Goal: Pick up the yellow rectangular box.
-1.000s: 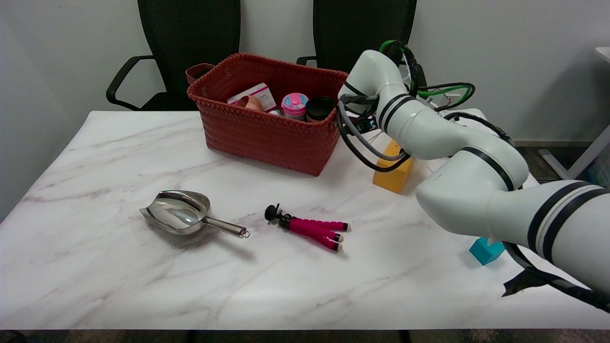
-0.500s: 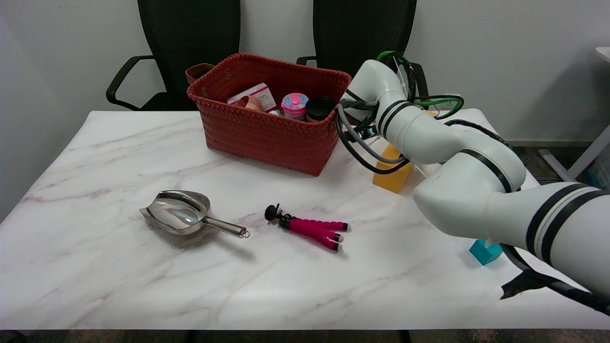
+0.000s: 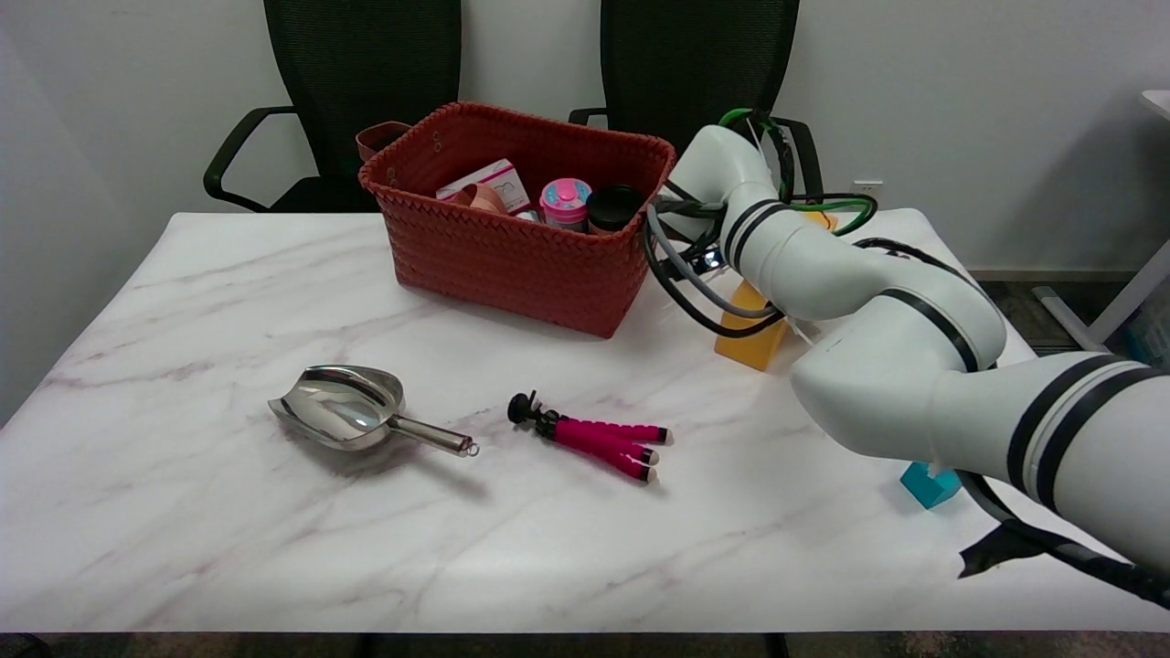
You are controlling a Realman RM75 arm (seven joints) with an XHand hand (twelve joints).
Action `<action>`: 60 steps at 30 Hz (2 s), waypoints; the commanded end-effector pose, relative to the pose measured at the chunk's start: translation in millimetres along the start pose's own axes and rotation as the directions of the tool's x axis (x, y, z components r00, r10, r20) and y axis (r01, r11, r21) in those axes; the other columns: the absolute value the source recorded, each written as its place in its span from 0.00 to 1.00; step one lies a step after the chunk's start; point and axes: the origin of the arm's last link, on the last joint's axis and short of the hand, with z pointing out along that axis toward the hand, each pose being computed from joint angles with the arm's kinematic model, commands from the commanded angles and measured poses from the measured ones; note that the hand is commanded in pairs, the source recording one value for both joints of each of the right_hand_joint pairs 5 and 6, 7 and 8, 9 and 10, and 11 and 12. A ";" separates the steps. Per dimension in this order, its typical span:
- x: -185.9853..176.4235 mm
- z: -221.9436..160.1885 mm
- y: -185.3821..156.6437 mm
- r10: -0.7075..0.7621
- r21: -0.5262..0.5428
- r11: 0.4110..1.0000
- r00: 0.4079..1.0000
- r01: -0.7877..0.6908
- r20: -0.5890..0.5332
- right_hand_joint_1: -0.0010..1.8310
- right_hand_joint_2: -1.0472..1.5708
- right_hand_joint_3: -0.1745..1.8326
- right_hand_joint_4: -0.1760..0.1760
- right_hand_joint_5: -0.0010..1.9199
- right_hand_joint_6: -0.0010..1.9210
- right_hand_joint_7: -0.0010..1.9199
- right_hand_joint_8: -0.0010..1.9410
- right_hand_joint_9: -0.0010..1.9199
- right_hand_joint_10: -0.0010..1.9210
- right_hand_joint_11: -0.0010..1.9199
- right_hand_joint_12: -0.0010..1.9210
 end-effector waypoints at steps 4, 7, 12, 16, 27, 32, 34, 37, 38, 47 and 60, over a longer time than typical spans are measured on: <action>-2.4 3.1 8.0 -0.089 -0.029 0.996 0.996 0.089 -0.001 0.40 0.67 0.05 0.50 0.00 0.00 0.00 0.00 0.00 0.00 0.00 0.00; -2.0 3.0 8.5 -0.090 -0.033 0.995 0.996 0.089 -0.004 0.41 0.67 0.05 0.50 0.00 0.00 0.00 0.00 0.00 0.00 0.00 0.00; -1.1 2.9 9.0 -0.117 -0.040 0.992 0.993 0.117 -0.006 0.41 0.66 0.05 0.50 0.00 0.00 0.00 0.00 0.00 0.00 0.00 0.00; -1.1 4.3 11.5 -0.139 -0.052 0.989 0.990 0.138 -0.008 0.42 0.66 0.04 0.50 0.00 0.00 0.00 0.00 0.00 0.00 0.00 0.00; -4.2 5.4 12.5 -0.064 -0.096 0.993 0.996 0.070 0.063 0.45 0.67 0.01 0.50 0.00 0.00 0.00 0.00 0.00 0.00 0.00 0.00; -3.9 3.6 10.2 -0.032 -0.103 0.994 0.997 0.040 0.076 0.44 0.68 0.02 0.50 0.00 0.00 0.00 0.00 0.00 0.00 0.00 0.00; -3.3 2.1 8.1 -0.028 -0.102 0.994 0.997 0.036 0.076 0.44 0.68 0.02 0.50 0.00 0.00 0.00 0.00 0.00 0.00 0.00 0.00; -2.8 1.5 7.0 -0.022 -0.103 0.994 0.997 0.030 0.079 0.44 0.68 0.02 0.50 0.00 0.00 0.00 0.00 0.00 0.00 0.00 0.00; -2.8 1.4 6.2 -0.015 -0.103 0.994 0.996 0.024 0.085 0.44 0.68 0.02 0.50 0.00 0.00 0.00 0.00 0.00 0.00 0.00 0.00; -4.1 2.6 4.2 -0.011 -0.091 0.996 0.995 0.020 0.098 0.44 0.70 0.03 0.50 0.00 0.00 0.00 0.00 0.00 0.00 0.01 0.01; 5.0 0.1 5.4 -0.062 -0.089 0.994 0.998 0.063 0.015 0.54 0.70 0.15 0.50 0.00 0.00 0.28 0.28 0.24 0.24 0.12 0.11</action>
